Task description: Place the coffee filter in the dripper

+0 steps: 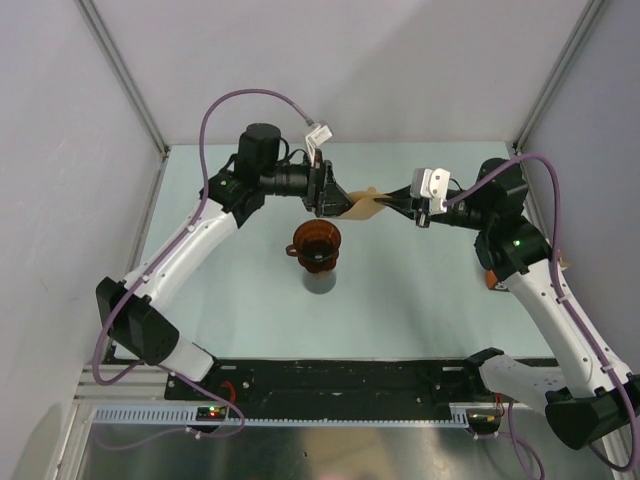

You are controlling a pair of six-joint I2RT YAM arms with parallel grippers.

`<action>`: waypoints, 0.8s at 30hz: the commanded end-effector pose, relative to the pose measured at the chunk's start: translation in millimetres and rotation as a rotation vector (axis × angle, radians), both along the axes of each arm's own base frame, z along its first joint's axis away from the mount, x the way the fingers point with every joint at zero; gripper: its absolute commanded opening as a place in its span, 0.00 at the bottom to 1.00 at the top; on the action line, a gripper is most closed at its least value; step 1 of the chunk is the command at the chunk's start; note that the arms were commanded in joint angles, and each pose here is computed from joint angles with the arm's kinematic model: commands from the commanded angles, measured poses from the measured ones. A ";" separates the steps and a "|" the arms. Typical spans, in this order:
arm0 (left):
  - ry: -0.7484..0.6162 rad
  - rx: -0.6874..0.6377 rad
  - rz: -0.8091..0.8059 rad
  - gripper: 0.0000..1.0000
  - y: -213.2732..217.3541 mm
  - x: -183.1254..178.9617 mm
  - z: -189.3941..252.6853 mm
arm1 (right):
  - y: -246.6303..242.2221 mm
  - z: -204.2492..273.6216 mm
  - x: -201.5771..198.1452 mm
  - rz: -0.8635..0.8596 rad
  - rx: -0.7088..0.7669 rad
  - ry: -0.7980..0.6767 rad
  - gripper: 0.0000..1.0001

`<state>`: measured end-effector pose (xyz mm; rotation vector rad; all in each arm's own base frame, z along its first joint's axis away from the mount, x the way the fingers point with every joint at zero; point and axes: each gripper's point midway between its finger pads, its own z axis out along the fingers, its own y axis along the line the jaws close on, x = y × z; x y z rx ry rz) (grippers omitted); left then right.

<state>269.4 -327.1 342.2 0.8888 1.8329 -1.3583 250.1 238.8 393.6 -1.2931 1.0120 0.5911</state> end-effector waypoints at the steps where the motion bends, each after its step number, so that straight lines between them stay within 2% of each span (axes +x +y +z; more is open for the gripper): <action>1: 0.062 -0.038 0.008 0.68 4.3 2.6 9.4 | -0.2 13.7 -5.0 0.020 0.026 -0.052 0.00; 7: 0.087 -0.041 0.071 0.69 15.9 14.7 7.9 | -2.0 7.5 -7.4 0.013 0.003 -0.045 0.00; 12: 0.099 -0.049 0.059 0.70 16.0 12.8 7.9 | -1.2 2.3 -3.1 -0.021 -0.017 -0.045 0.00; 20: 0.160 -0.070 0.014 0.63 11.1 8.1 7.9 | 0.2 0.6 8.5 -0.096 -0.038 -0.072 0.00; 24: 0.182 -0.065 0.043 0.60 11.4 12.3 4.3 | -0.3 -2.3 13.5 -0.124 -0.052 -0.078 0.00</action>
